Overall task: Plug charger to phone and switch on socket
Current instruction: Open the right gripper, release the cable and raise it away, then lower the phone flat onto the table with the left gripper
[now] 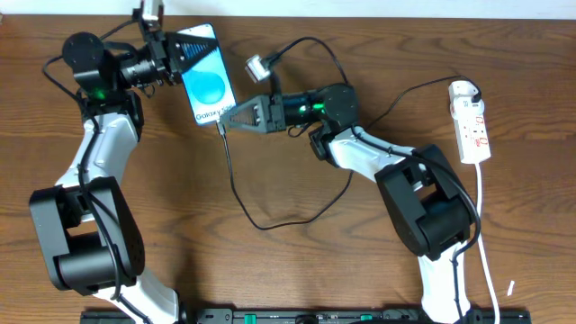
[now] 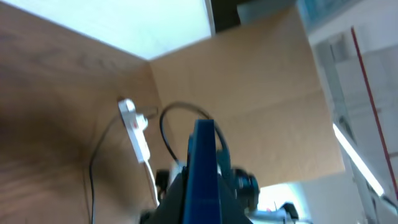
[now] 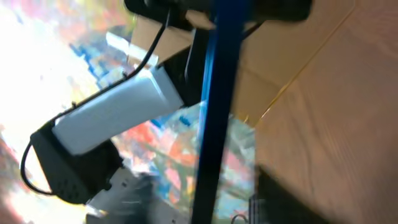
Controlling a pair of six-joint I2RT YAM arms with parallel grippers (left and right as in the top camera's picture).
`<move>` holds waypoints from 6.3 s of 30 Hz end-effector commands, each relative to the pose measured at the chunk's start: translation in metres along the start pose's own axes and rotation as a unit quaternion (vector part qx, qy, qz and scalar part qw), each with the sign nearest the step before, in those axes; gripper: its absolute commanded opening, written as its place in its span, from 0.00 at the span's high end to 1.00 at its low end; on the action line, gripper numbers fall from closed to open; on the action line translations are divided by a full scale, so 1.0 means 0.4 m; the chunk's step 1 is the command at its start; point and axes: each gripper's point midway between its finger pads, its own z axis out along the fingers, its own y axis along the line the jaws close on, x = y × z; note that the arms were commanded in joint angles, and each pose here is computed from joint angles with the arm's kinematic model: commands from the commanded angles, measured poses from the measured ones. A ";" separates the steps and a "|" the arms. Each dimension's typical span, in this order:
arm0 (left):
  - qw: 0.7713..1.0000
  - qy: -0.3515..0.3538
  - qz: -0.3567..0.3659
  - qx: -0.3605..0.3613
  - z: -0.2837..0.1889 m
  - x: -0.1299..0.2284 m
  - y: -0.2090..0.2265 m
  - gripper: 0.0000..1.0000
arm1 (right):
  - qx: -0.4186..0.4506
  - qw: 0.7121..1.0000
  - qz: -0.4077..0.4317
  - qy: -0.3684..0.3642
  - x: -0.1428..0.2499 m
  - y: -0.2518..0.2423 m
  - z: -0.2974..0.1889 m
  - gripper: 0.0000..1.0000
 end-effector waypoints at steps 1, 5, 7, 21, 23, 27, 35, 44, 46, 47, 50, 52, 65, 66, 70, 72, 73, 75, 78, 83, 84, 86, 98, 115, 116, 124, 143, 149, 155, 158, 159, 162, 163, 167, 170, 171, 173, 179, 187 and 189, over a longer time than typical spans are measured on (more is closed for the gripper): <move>0.999 0.029 0.027 0.006 0.002 0.024 -0.034 0.92 | 0.000 1.000 -0.016 -0.021 -0.028 0.004 -0.009 0.03; 0.999 0.022 0.027 0.006 0.003 0.018 -0.033 0.93 | 0.000 1.000 -0.018 0.000 -0.010 0.004 -0.009 0.01; 0.999 0.021 0.027 0.005 0.001 0.017 -0.033 0.92 | 0.001 1.000 -0.018 0.009 -0.004 0.003 -0.013 0.01; 0.999 -0.025 0.020 -0.014 -0.098 -0.032 -0.018 0.93 | 0.022 0.996 -0.053 0.071 0.026 -0.031 -0.083 0.01; 0.999 -0.030 0.019 -0.015 -0.107 -0.036 -0.016 0.92 | 0.031 0.996 -0.035 0.071 0.025 -0.054 -0.089 0.01; 0.999 -0.031 0.020 -0.016 -0.109 -0.037 -0.016 0.92 | 0.061 0.996 0.019 0.060 0.030 -0.123 -0.099 0.01; 0.999 -0.031 0.020 -0.016 -0.109 -0.037 -0.016 0.93 | 0.177 0.979 0.101 0.012 0.061 -0.297 -0.141 0.01; 0.999 -0.031 0.024 -0.016 -0.109 -0.037 -0.016 0.93 | 0.330 0.939 0.090 -0.014 0.088 -0.413 -0.220 0.01; 0.999 -0.030 0.030 -0.016 -0.109 -0.037 -0.016 0.93 | 0.370 0.925 0.084 -0.023 0.082 -0.418 -0.244 0.01; 0.999 -0.030 0.033 -0.016 -0.109 -0.037 -0.016 0.93 | 0.390 0.917 0.079 -0.026 0.079 -0.420 -0.258 0.01; 0.998 -0.030 0.045 -0.017 -0.109 -0.037 -0.016 0.92 | 0.474 0.877 0.067 -0.043 0.067 -0.411 -0.317 0.01; 0.998 -0.030 0.052 -0.017 -0.109 -0.037 -0.016 0.93 | 0.526 0.847 0.058 -0.055 0.058 -0.392 -0.361 0.01; 0.998 -0.051 0.028 -0.026 -0.112 -0.038 0.075 0.93 | 0.651 0.750 -0.016 -0.116 -0.011 -0.161 -0.484 0.01; 0.998 -0.052 0.019 -0.026 -0.112 -0.034 0.091 0.93 | 0.656 0.745 -0.018 -0.119 -0.011 -0.149 -0.490 0.01; 0.998 -0.051 -0.008 -0.030 -0.114 -0.015 0.160 0.93 | 0.672 0.730 -0.019 -0.123 -0.005 -0.120 -0.510 0.01; 0.998 -0.051 -0.021 -0.032 -0.116 -0.004 0.197 0.93 | 0.673 0.729 -0.019 -0.119 -0.001 -0.118 -0.511 0.01; 0.998 -0.052 -0.033 -0.034 -0.117 0.004 0.220 0.92 | 0.674 0.729 -0.017 -0.117 0.003 -0.119 -0.512 0.01; 0.997 -0.054 -0.047 -0.037 -0.118 0.017 0.251 0.93 | 0.676 0.728 -0.013 -0.113 0.009 -0.121 -0.514 0.01; 0.996 -0.053 -0.060 -0.040 -0.120 0.037 0.298 0.93 | 0.677 0.727 -0.011 -0.111 0.013 -0.121 -0.515 0.01; 0.993 -0.058 -0.088 -0.047 -0.123 0.061 0.367 0.93 | 0.678 0.727 -0.017 -0.105 0.013 -0.121 -0.514 0.01; 0.993 -0.060 -0.091 -0.048 -0.123 0.065 0.379 0.93 | 0.678 0.727 -0.017 -0.104 0.014 -0.122 -0.514 0.01; 0.991 -0.066 -0.101 -0.053 -0.125 0.067 0.403 0.93 | 0.679 0.727 -0.016 -0.103 0.017 -0.122 -0.515 0.01; 0.984 -0.109 -0.119 -0.078 -0.136 0.046 0.465 0.93 | 0.680 0.726 -0.014 -0.101 0.020 -0.123 -0.515 0.01; 0.949 -0.137 -0.203 -0.200 -0.174 0.121 0.633 0.93 | 0.680 0.726 -0.014 -0.101 0.020 -0.123 -0.515 0.01; 0.945 -0.138 -0.209 -0.212 -0.179 0.131 0.646 0.93 | 0.680 0.726 -0.014 -0.101 0.020 -0.123 -0.515 0.01; 0.929 -0.134 -0.222 -0.264 -0.200 0.171 0.694 0.93 | 0.679 0.727 -0.018 -0.097 0.021 -0.123 -0.511 0.01; 0.881 -0.130 -0.268 -0.366 -0.256 0.252 0.772 0.93 | 0.678 0.728 -0.018 -0.096 0.021 -0.123 -0.509 0.01; 0.878 -0.127 -0.273 -0.372 -0.258 0.261 0.775 0.78 | 0.678 0.729 -0.018 -0.097 0.021 -0.123 -0.509 0.01; 0.871 -0.124 -0.281 -0.383 -0.265 0.275 0.782 0.69 | 0.678 0.729 -0.018 -0.096 0.021 -0.123 -0.509 0.01; 0.870 -0.123 -0.285 -0.384 -0.266 0.279 0.782 0.67 | 0.678 0.729 -0.018 -0.096 0.021 -0.123 -0.509 0.01; 0.870 -0.123 -0.285 -0.384 -0.266 0.279 0.782 0.63 | 0.678 0.729 -0.018 -0.096 0.021 -0.123 -0.509 0.01; 0.868 -0.121 -0.288 -0.385 -0.266 0.283 0.782 0.52 | 0.678 0.729 -0.018 -0.096 0.021 -0.123 -0.509 0.01; 0.868 -0.120 -0.291 -0.385 -0.266 0.285 0.782 0.48 | 0.678 0.729 -0.017 -0.096 0.022 -0.123 -0.509 0.01; 0.857 -0.119 -0.302 -0.400 -0.275 0.301 0.791 0.38 | 0.678 0.729 -0.018 -0.096 0.021 -0.123 -0.509 0.01; 0.850 -0.116 -0.308 -0.412 -0.282 0.314 0.797 0.34 | 0.678 0.729 -0.017 -0.096 0.022 -0.123 -0.509 0.01; 0.849 -0.115 -0.310 -0.413 -0.283 0.316 0.797 0.32 | 0.678 0.729 -0.018 -0.096 0.021 -0.123 -0.509 0.01; 0.843 -0.114 -0.315 -0.421 -0.289 0.325 0.801 0.30 | 0.678 0.729 -0.018 -0.096 0.021 -0.123 -0.509 0.01; 0.809 -0.108 -0.341 -0.467 -0.323 0.370 0.819 0.25 | 0.678 0.729 -0.018 -0.096 0.021 -0.123 -0.509 0.01; 0.773 -0.097 -0.368 -0.508 -0.356 0.421 0.828 0.24 | 0.677 0.730 -0.017 -0.096 0.022 -0.123 -0.508 0.01; 0.764 -0.093 -0.374 -0.517 -0.363 0.434 0.828 0.23 | 0.677 0.730 -0.017 -0.096 0.022 -0.123 -0.508 0.01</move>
